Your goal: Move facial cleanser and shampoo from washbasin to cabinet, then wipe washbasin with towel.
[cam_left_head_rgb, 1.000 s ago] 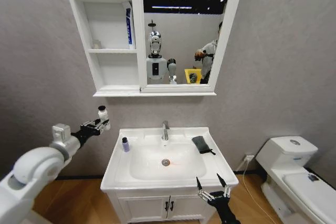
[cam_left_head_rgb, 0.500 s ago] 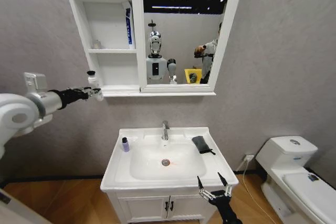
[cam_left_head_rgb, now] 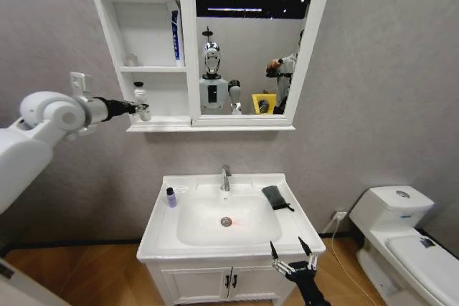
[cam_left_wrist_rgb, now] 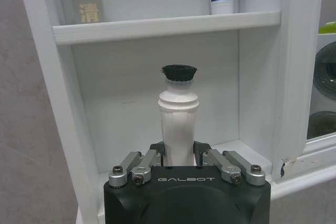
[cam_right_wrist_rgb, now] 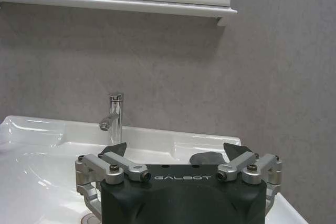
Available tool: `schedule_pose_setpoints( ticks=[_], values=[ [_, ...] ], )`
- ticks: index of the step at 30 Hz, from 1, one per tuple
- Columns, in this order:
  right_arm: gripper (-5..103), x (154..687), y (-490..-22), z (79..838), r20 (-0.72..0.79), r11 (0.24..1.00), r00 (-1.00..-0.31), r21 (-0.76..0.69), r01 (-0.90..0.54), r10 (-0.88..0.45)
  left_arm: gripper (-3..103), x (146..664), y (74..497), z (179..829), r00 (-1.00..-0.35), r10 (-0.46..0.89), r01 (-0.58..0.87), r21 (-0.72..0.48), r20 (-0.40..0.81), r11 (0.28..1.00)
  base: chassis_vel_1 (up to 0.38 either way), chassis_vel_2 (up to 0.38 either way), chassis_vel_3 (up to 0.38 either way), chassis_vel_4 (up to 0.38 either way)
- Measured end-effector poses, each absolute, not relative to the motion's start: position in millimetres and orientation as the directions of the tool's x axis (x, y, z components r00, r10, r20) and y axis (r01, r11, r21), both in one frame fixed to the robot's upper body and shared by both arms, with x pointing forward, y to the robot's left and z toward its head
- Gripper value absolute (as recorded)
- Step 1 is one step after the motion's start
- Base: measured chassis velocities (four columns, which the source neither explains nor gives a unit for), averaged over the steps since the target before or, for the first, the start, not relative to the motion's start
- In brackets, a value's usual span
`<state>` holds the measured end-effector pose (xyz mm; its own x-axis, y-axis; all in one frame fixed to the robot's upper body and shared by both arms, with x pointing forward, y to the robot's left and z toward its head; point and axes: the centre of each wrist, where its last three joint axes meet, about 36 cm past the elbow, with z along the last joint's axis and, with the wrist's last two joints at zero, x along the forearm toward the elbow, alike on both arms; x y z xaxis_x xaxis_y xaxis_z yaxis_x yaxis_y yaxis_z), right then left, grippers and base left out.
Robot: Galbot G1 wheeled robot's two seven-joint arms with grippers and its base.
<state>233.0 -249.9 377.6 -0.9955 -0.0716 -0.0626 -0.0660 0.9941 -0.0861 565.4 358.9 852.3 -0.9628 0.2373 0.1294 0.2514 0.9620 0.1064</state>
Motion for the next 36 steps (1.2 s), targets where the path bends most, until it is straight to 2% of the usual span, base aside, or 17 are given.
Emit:
schedule_pose_setpoints(
  ticks=[5,22,23,25,28,30,31,33,34,35,36],
  values=[
    [100,232.3,-252.5,374.9,-0.066,0.996,-0.997,-0.080,-0.046,-0.051,29,589.5,350.1,852.4,-0.966,0.212,0.228,0.102,0.145,0.968,0.000,0.000,0.000,0.000],
    [100,230.7,-253.9,372.4,-0.063,0.997,-0.997,-0.074,-0.035,-0.040,29,642.7,363.2,842.7,-0.983,0.105,0.113,0.046,0.151,0.993,0.000,0.000,0.000,0.000],
    [100,230.8,-254.7,372.0,-0.063,0.997,-0.997,-0.075,-0.034,-0.039,26,643.0,362.0,843.1,-0.983,0.106,0.114,0.046,0.150,0.992,0.000,0.000,0.000,0.000],
    [100,230.9,-255.0,371.9,-0.064,0.997,-0.997,-0.074,-0.033,-0.038,29,642.8,360.7,843.1,-0.983,0.107,0.116,0.049,0.150,0.992,0.000,0.000,0.000,0.000],
    [100,231.4,-255.1,372.1,-0.065,0.997,-0.997,-0.074,-0.033,-0.037,45,639.5,356.7,842.3,-0.983,0.111,0.121,0.059,0.148,0.991,0.000,0.000,0.000,0.000],
    [100,231.6,-254.9,372.2,-0.066,0.997,-0.997,-0.073,-0.033,-0.037,45,638.5,356.4,841.6,-0.983,0.111,0.121,0.061,0.148,0.991,0.000,0.000,0.000,0.000],
    [100,232.0,-253.7,372.6,-0.068,0.997,-0.997,-0.069,-0.032,-0.036,57,634.6,356.1,838.7,-0.983,0.111,0.122,0.066,0.147,0.990,0.000,0.000,0.000,0.000],
    [100,232.3,-252.3,373.4,-0.070,0.997,-0.997,-0.065,-0.032,-0.036,57,631.7,355.4,836.3,-0.983,0.113,0.124,0.067,0.147,0.990,0.000,0.000,0.000,0.000],
    [100,232.5,-250.5,374.2,-0.071,0.997,-0.997,-0.063,-0.034,-0.038,68,625.3,353.7,832.9,-0.983,0.118,0.130,0.072,0.143,0.989,0.000,0.000,0.000,0.000],
    [100,232.5,-249.8,374.4,-0.071,0.997,-0.997,-0.063,-0.035,-0.040,68,621.0,353.0,831.5,-0.983,0.122,0.133,0.076,0.141,0.988,0.000,0.000,0.000,0.000],
    [100,232.4,-249.3,374.6,-0.071,0.997,-0.997,-0.063,-0.037,-0.041,73,616.3,352.0,830.0,-0.983,0.125,0.137,0.082,0.138,0.987,0.000,0.000,0.000,0.000]
  ],
)
